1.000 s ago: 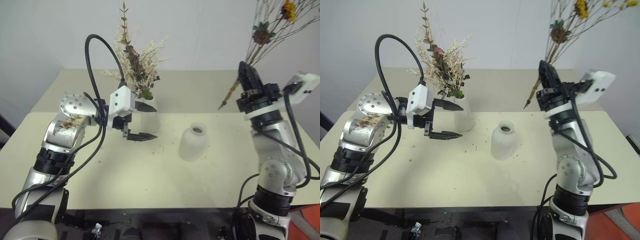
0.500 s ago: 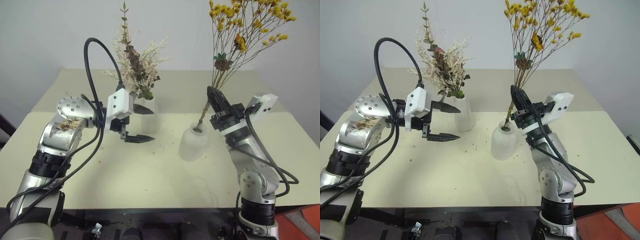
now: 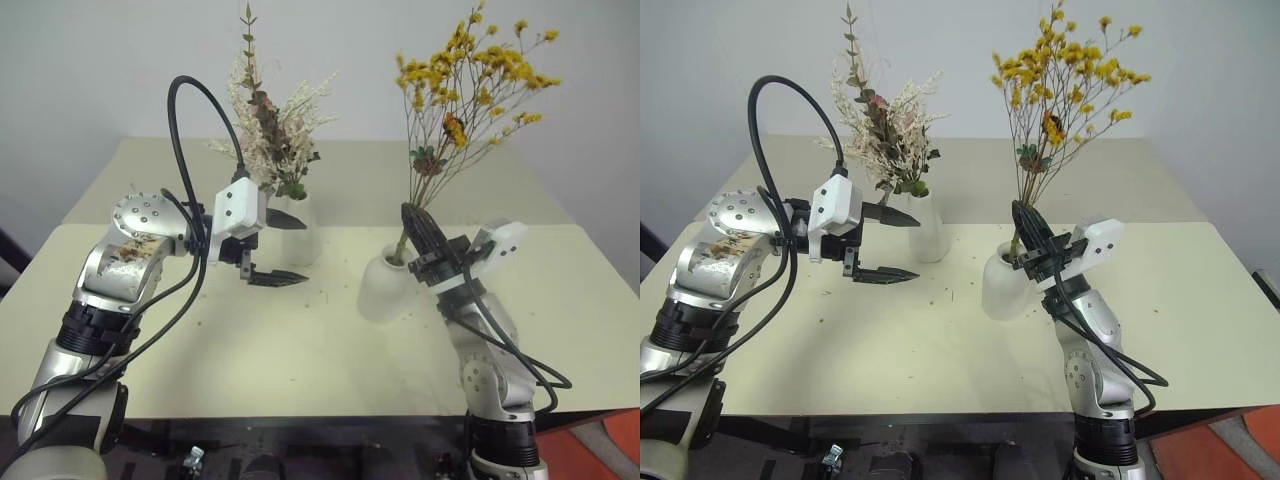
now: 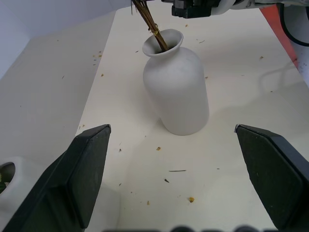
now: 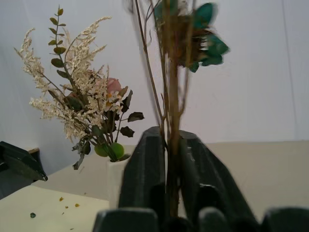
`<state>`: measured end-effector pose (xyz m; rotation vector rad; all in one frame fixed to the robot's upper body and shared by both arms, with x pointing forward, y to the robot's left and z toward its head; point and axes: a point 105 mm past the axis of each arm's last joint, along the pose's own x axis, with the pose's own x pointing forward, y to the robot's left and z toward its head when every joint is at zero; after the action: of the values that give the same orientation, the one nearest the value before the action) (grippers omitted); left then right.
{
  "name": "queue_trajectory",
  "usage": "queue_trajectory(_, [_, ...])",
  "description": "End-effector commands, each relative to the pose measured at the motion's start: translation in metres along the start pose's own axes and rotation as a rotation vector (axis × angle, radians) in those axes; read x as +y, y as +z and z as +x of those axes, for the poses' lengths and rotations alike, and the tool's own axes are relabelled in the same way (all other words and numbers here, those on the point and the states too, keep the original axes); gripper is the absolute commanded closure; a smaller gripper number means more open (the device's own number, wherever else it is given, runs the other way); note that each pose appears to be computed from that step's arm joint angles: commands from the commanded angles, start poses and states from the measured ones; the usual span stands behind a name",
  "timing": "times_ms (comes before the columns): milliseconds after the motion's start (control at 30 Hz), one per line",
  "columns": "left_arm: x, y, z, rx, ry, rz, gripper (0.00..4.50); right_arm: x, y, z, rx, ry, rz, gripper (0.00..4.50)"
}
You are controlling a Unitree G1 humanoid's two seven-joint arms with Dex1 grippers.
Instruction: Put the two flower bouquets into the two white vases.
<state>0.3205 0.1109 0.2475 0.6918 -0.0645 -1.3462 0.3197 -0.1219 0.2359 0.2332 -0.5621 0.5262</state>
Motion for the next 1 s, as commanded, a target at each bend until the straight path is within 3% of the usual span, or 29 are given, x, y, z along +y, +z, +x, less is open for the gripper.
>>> queue_trajectory(33, [0.004,0.012,-0.006,-0.013,0.018,0.056,0.0,0.006,0.014,-0.005,-0.043,0.039,-0.04,2.45])
queue_trajectory(267, [0.004,0.013,-0.004,-0.031,0.008,0.063,0.0,0.015,0.011,-0.019,0.026,0.113,-0.074,0.09])
queue_trajectory(600, [0.005,0.012,-0.001,-0.032,0.0,0.067,0.0,0.013,0.008,-0.029,0.256,0.23,-0.314,0.04])
queue_trajectory(1000, [0.003,0.008,-0.001,-0.04,0.008,0.055,0.0,-0.01,0.038,-0.045,0.472,0.306,-0.459,0.04])
